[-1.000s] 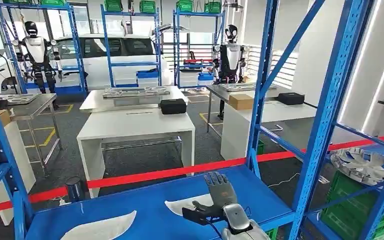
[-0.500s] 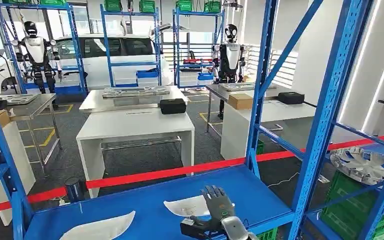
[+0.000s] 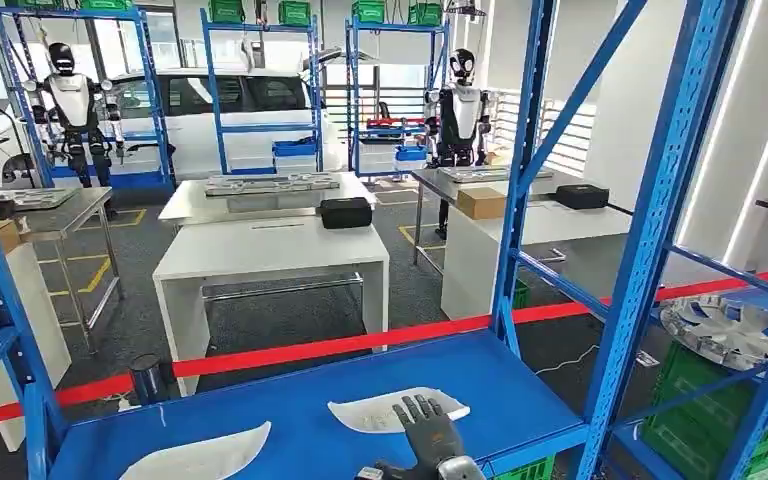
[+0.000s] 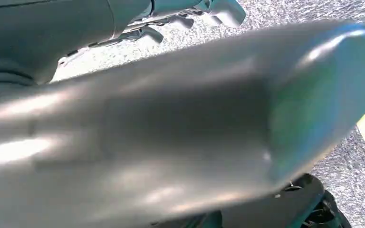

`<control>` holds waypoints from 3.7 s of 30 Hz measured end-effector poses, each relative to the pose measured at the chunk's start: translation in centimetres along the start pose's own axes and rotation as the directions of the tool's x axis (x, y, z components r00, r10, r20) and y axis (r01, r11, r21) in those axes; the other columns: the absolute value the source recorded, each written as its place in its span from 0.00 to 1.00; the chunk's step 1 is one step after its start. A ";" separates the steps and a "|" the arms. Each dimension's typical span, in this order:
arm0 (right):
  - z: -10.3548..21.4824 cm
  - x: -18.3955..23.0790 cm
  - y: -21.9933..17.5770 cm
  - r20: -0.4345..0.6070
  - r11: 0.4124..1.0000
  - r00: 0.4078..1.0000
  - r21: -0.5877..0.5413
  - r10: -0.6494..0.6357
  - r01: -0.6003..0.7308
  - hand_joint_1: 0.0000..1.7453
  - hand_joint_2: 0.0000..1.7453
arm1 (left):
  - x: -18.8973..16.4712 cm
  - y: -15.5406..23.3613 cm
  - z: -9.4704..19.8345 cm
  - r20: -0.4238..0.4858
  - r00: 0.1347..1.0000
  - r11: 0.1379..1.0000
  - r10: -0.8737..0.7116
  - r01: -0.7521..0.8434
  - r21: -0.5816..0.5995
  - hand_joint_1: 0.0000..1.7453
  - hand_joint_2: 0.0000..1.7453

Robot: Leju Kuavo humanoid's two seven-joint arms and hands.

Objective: Take the parts from the cabinet and place them on the table.

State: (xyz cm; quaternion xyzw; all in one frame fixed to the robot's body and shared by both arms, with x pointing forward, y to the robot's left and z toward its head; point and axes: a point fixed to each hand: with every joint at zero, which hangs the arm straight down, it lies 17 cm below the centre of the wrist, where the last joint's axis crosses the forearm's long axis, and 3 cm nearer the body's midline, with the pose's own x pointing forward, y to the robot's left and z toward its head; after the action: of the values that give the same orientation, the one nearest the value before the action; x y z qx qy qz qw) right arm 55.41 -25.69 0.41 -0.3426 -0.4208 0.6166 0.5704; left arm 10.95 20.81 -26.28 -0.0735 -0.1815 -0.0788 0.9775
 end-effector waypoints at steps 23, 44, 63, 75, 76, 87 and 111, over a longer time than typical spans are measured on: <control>0.1 0.5 0.6 0.004 1.000 1.000 0.002 -0.008 0.008 0.00 0.00 | 0.0 0.0 -0.1 -0.012 1.000 1.000 0.003 -0.003 0.003 0.00 0.00; 0.1 0.9 0.9 0.004 1.000 1.000 0.003 -0.017 0.017 0.00 0.00 | 0.0 0.3 0.0 -0.001 1.000 1.000 0.010 -0.010 0.012 0.00 0.00; 0.3 -1.8 0.6 -0.092 0.999 0.995 -0.017 -0.035 0.034 0.00 0.00 | -0.2 0.1 0.0 0.000 1.000 1.000 0.000 0.000 0.006 0.00 0.00; 0.3 -4.0 -0.4 -0.160 0.999 0.986 -0.032 -0.040 0.035 0.00 0.00 | -0.3 0.3 0.1 0.016 1.000 1.000 0.007 -0.007 0.008 0.00 0.00; 0.3 -4.2 -0.4 -0.162 0.999 0.986 -0.033 -0.040 0.035 0.00 0.00 | -0.3 0.3 0.1 0.015 1.000 1.000 0.008 -0.009 0.008 0.00 0.00; 0.6 -4.5 0.7 -0.156 0.999 0.987 -0.013 -0.045 0.043 0.00 0.00 | -0.6 0.3 0.2 0.012 1.000 1.000 0.011 -0.011 0.008 0.00 0.00; 0.9 -4.4 2.1 -0.149 0.999 0.988 -0.001 -0.047 0.047 0.00 0.00 | -0.4 0.3 0.2 0.020 0.999 0.999 0.030 -0.030 0.013 0.00 0.00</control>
State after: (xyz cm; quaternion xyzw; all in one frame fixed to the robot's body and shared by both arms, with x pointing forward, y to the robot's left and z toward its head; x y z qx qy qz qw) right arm 54.22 -30.15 -1.36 -0.3769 -0.3842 0.5762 0.6151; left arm 10.54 21.19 -26.31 -0.0707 -0.1903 -0.0621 0.9772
